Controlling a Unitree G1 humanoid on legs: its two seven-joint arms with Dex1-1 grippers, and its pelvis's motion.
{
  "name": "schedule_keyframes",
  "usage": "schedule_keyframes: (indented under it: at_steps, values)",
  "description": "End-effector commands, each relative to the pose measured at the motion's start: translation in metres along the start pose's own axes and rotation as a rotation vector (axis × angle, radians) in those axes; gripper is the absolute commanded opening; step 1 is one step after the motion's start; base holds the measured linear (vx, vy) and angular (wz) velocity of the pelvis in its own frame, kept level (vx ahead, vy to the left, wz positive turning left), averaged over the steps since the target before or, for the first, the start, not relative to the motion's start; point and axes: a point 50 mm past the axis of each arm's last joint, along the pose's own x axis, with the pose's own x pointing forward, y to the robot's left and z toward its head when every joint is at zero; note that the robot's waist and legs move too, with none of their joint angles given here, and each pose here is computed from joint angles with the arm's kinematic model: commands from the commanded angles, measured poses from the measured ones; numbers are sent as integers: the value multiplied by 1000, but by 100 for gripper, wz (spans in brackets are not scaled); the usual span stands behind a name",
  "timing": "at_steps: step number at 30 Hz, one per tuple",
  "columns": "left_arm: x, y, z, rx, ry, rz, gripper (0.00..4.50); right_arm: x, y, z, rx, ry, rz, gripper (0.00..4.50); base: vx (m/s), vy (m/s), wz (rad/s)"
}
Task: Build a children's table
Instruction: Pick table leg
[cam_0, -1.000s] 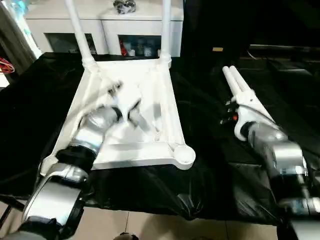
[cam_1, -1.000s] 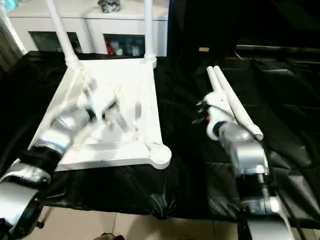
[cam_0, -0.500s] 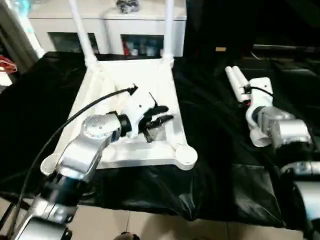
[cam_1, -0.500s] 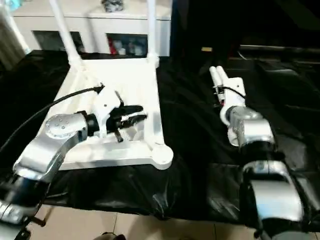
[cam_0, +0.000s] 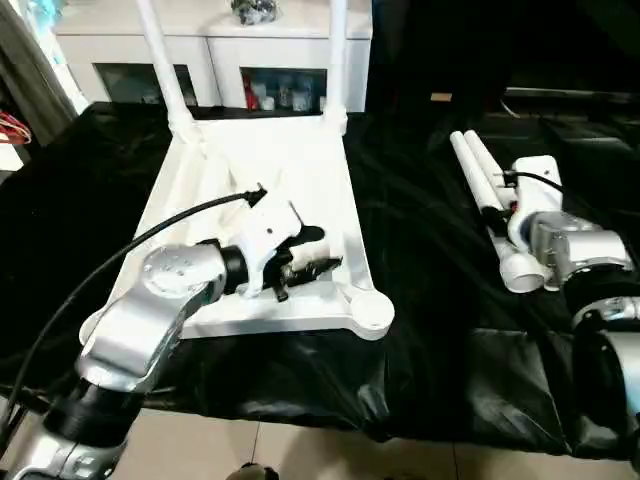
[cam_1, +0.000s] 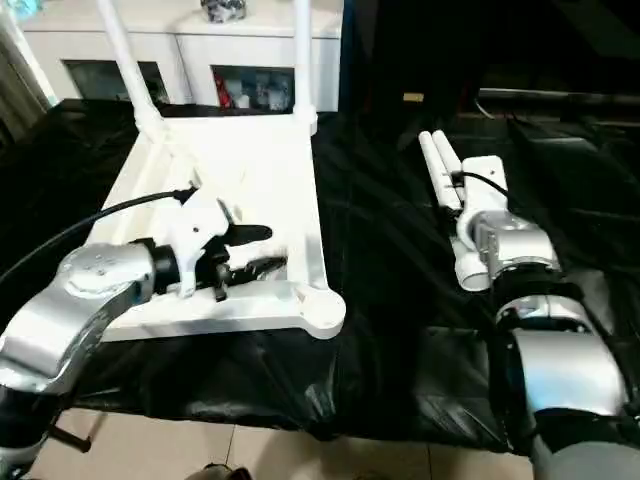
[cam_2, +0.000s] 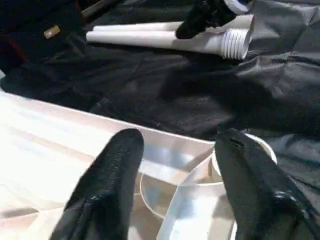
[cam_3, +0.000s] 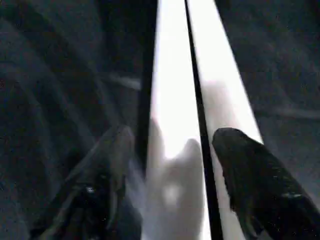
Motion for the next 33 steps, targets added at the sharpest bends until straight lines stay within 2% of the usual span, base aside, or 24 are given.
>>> schedule_keyframes:
  at_steps: [1,3,6,9,13,14,15,19,20,24,26,33]
  values:
    - [-6,2,2,6,10,12,297,-1,0,3,5,23,17,304,0,0,0]
    - [-9,1,1,4,24,8,297,-1,-1,-3,16,71,14,304,0,0,0]
    - [-12,0,1,5,34,8,297,-1,-2,-5,42,90,11,304,0,0,0]
    - [-13,1,1,6,41,11,297,-1,-2,-6,69,105,26,304,0,0,0]
    - [-15,1,4,7,44,0,297,-3,2,-2,158,134,124,304,0,0,0]
    - [-15,1,5,7,45,-1,297,-4,3,-2,160,139,131,304,0,0,0]
    - [-15,1,5,7,45,-3,305,-4,3,-2,162,147,143,276,0,0,0]
    - [-15,0,6,5,46,-26,305,-7,4,-2,169,195,195,263,0,0,0]
    - [-15,-1,7,1,46,-44,305,-8,3,-3,160,215,205,237,0,0,0]
    - [-15,-4,7,-30,42,-97,305,-9,-1,-9,123,255,204,221,0,0,0]
    - [-16,-5,6,-30,50,-112,305,-9,-2,-10,113,267,209,200,0,0,0]
    - [-12,-4,5,-47,53,-126,305,-11,-7,-14,98,286,209,188,0,0,0]
